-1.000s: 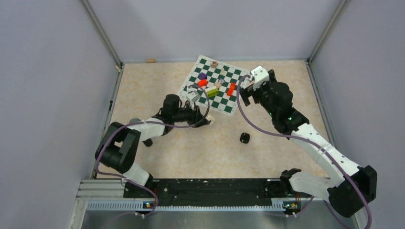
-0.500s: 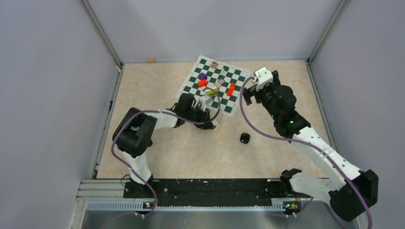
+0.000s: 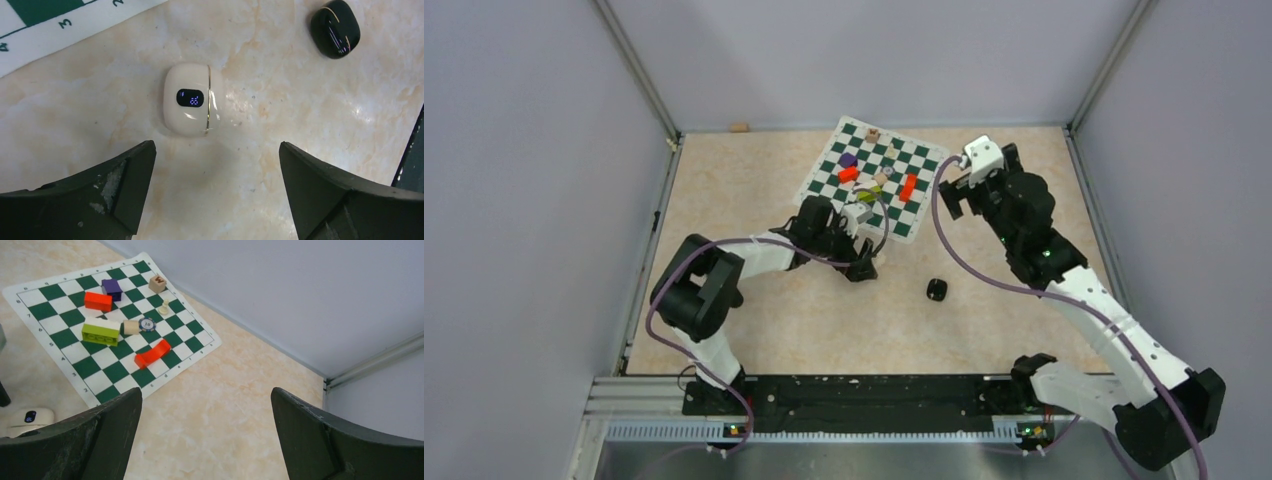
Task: Insert the wireless bluetooth earbuds into the charging case
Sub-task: Place the charging case at the center of the board, then reset both arms
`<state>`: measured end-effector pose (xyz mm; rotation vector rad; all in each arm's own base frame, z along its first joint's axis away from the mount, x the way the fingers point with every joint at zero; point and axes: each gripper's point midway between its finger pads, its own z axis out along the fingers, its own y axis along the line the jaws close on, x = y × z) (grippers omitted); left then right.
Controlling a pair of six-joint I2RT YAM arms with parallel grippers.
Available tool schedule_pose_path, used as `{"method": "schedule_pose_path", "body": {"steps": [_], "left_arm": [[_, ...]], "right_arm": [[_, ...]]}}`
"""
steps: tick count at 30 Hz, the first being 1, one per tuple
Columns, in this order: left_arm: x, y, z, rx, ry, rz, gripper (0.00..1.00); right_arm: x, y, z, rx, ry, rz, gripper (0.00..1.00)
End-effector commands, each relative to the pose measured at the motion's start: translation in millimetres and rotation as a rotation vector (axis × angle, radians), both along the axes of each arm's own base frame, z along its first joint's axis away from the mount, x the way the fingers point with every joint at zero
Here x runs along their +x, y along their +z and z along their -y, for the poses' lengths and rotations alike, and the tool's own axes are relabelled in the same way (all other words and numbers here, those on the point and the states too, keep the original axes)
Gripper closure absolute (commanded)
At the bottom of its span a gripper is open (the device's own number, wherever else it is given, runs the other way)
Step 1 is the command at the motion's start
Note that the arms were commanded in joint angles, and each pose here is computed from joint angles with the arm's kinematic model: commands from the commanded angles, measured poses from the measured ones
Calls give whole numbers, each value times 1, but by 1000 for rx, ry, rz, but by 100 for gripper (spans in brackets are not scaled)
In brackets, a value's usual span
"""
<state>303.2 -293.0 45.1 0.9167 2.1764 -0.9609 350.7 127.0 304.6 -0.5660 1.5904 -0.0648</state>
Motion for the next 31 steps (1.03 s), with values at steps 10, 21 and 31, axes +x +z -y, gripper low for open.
{"method": "schedule_pose_path", "body": {"steps": [10,21,31], "left_arm": [[8,243,-69,-119,44,613,1],[-53,376,-244,-48,869,987,1],[-61,348,-298,49,1151,994,1]], "right_arm": [[-91,78,66,159,-116,205,1],[-143,77,77,351,-48,278,1],[-128,61,88,357,-146,291,1]]}}
